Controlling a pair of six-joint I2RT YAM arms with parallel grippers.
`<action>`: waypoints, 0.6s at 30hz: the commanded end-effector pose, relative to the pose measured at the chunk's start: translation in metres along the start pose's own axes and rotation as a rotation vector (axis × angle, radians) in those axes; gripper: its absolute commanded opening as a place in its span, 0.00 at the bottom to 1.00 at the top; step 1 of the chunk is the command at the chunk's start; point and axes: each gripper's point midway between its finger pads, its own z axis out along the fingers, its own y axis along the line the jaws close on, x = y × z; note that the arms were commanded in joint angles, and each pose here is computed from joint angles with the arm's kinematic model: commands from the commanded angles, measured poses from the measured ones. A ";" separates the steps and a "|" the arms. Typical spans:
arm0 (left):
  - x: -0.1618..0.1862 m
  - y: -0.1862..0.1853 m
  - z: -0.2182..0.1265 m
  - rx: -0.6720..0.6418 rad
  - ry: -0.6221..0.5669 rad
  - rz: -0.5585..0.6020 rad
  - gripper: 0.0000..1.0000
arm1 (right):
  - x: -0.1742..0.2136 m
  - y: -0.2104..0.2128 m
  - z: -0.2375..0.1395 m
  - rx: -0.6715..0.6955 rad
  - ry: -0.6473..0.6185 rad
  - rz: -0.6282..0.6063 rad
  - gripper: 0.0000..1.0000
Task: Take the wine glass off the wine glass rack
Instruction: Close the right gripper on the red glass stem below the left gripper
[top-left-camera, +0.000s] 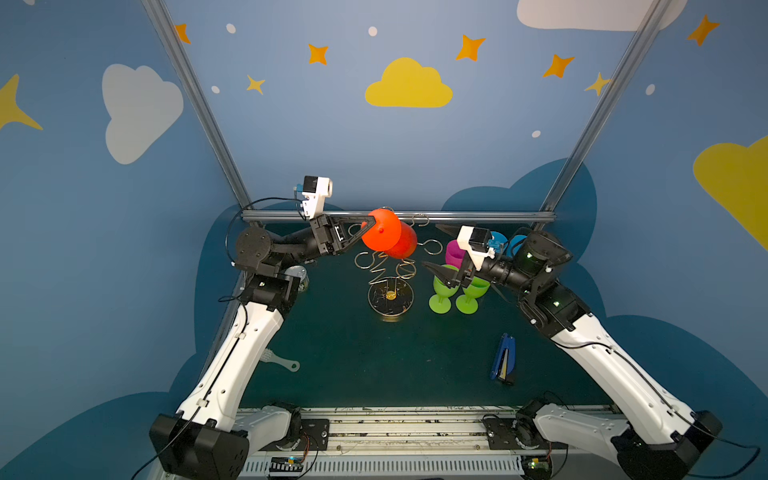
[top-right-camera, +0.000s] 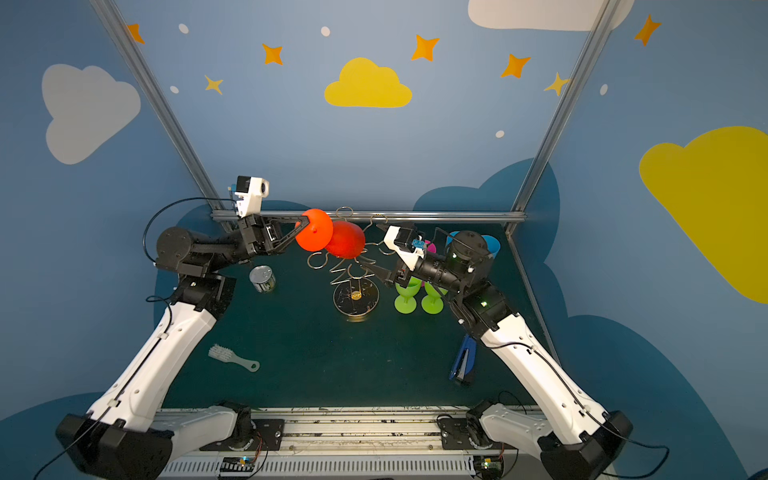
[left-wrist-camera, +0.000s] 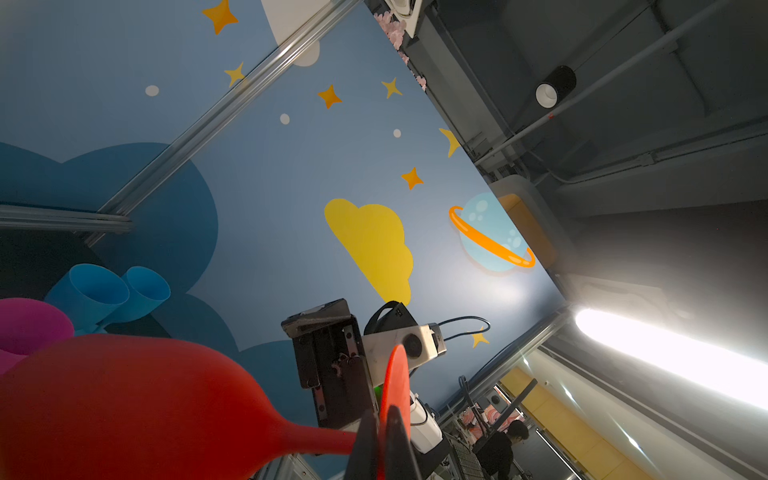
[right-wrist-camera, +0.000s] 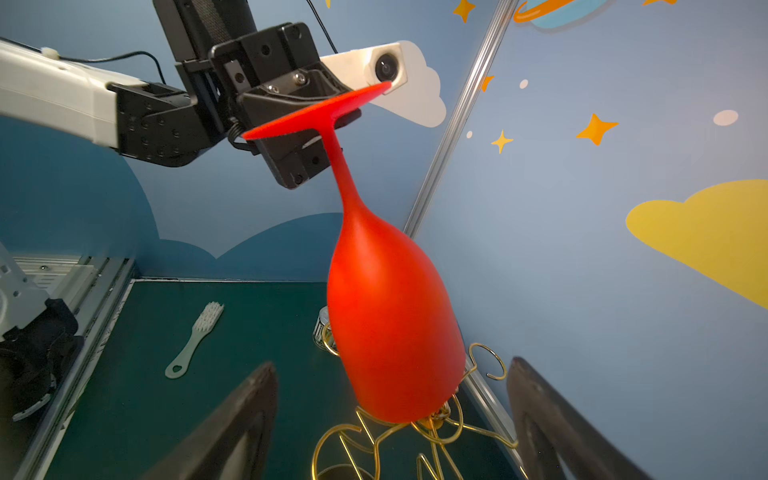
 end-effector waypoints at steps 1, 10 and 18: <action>0.005 -0.019 -0.005 0.000 -0.016 0.067 0.04 | -0.021 0.004 0.008 -0.044 -0.061 -0.053 0.86; 0.015 -0.027 -0.012 0.002 -0.031 0.058 0.04 | -0.019 0.030 0.040 -0.165 -0.067 -0.059 0.86; 0.020 -0.031 -0.012 0.023 -0.027 0.041 0.04 | -0.012 0.035 0.063 -0.177 -0.065 -0.038 0.86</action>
